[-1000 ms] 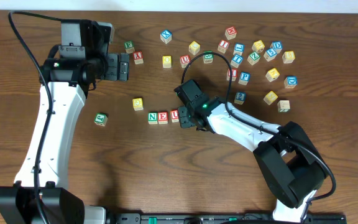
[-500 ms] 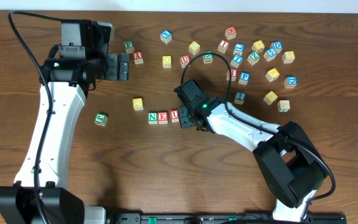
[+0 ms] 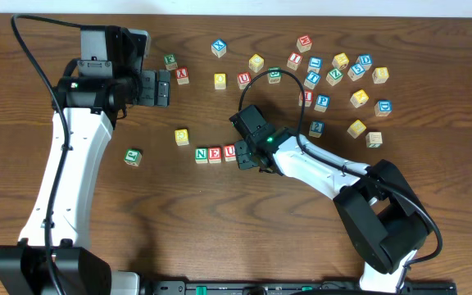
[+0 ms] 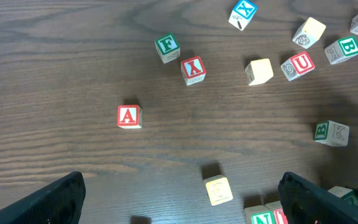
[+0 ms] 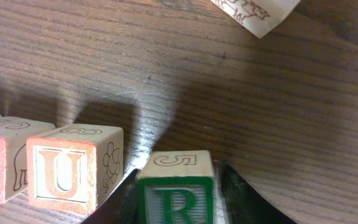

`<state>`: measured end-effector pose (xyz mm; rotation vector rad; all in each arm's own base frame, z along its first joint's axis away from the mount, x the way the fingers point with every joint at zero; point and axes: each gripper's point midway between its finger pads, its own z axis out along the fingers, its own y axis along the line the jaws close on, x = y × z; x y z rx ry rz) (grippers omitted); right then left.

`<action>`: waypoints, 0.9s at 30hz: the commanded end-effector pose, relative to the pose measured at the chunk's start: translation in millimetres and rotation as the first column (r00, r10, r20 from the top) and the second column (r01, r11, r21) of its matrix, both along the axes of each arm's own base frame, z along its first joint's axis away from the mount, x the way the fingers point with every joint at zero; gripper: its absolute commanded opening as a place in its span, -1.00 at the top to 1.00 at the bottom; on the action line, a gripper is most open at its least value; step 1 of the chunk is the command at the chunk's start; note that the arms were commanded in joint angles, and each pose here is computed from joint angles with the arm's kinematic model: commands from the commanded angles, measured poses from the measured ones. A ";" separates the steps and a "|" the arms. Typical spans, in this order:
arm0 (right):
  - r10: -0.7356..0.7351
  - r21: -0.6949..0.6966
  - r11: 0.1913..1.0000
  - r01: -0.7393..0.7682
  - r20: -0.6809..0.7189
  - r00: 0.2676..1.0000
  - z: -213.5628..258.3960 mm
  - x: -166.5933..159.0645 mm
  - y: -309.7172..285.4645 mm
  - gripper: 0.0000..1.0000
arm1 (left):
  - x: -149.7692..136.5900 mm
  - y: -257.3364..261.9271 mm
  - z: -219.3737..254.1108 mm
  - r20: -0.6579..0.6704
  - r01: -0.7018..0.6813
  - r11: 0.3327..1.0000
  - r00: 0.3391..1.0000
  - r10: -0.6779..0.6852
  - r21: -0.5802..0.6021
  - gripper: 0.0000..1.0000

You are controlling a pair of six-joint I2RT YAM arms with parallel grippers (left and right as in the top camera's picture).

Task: Spell out NEURIPS
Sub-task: 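Lower the green R block beside the red U and align it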

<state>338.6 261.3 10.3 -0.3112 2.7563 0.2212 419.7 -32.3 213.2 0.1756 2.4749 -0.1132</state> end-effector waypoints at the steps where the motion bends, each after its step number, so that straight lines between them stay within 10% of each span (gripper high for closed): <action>1: 0.003 -0.006 1.000 -0.003 -0.007 1.000 -3.5 -1.3 2.4 0.36 | 3.5 0.3 12.0 0.031 0.009 1.000 0.999 -0.009 0.001 -0.95; 27: 0.011 -0.013 1.000 -0.011 0.002 1.000 5.0 3.5 4.5 0.32 | 3.5 0.3 12.0 0.031 0.008 1.000 0.999 -0.008 0.001 -0.95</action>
